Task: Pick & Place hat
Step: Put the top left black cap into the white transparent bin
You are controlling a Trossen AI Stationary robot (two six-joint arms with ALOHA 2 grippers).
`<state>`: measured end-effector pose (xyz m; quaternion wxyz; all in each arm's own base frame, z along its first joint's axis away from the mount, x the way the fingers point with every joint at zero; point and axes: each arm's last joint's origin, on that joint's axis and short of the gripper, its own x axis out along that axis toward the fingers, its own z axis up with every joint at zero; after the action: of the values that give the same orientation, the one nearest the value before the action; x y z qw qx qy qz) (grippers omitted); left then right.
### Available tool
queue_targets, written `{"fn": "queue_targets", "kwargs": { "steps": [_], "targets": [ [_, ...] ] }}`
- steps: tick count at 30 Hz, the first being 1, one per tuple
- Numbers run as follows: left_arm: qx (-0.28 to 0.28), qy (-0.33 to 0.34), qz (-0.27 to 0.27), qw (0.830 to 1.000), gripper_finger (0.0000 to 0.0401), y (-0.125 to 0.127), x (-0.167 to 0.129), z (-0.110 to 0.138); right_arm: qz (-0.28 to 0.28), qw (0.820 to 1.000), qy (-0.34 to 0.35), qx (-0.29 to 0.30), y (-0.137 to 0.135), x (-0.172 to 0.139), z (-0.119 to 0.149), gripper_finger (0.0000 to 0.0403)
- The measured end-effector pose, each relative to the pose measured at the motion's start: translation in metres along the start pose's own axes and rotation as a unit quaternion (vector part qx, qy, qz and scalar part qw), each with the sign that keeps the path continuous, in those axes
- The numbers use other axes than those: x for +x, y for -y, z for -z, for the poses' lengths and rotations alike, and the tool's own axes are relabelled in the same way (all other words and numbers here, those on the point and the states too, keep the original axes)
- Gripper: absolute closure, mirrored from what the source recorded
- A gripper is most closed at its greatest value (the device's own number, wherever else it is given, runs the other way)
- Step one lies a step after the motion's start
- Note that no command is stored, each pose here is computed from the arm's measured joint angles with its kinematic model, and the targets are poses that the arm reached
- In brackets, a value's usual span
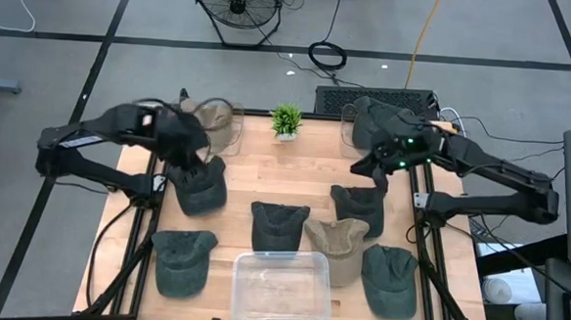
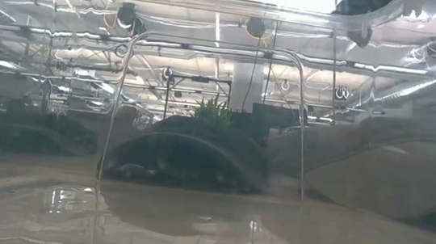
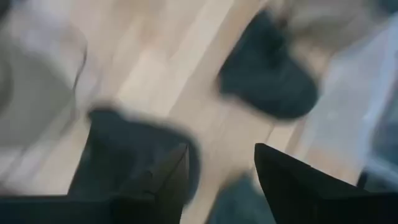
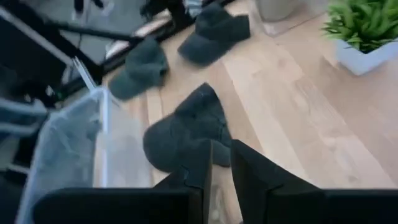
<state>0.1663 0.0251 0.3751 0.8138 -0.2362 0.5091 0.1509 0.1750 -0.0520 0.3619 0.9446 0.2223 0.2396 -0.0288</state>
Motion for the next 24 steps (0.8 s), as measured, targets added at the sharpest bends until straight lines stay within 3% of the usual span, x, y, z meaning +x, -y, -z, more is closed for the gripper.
{"fn": "queue_targets", "kwargs": {
  "steps": [5,12,18,24],
  "targets": [
    [0.008,-0.143,-0.049,0.988,0.0205,-0.001,0.026,-0.001,0.065,0.996,-0.046,-0.034,0.009,0.021,0.005,0.0353],
    [0.032,-0.234,-0.049,0.971,0.0205,0.001,0.068,-0.004,0.065,0.996,-0.064,-0.024,0.013,0.033,0.009,0.0353],
    [0.013,-0.299,-0.077,0.951,0.0205,-0.010,0.102,0.015,0.036,0.998,0.024,-0.053,0.001,0.018,-0.003,0.0353],
    [0.016,-0.305,-0.087,0.948,0.0205,-0.019,0.127,0.029,0.035,0.992,0.097,-0.074,-0.007,-0.003,-0.010,0.0353]
  ]
}}
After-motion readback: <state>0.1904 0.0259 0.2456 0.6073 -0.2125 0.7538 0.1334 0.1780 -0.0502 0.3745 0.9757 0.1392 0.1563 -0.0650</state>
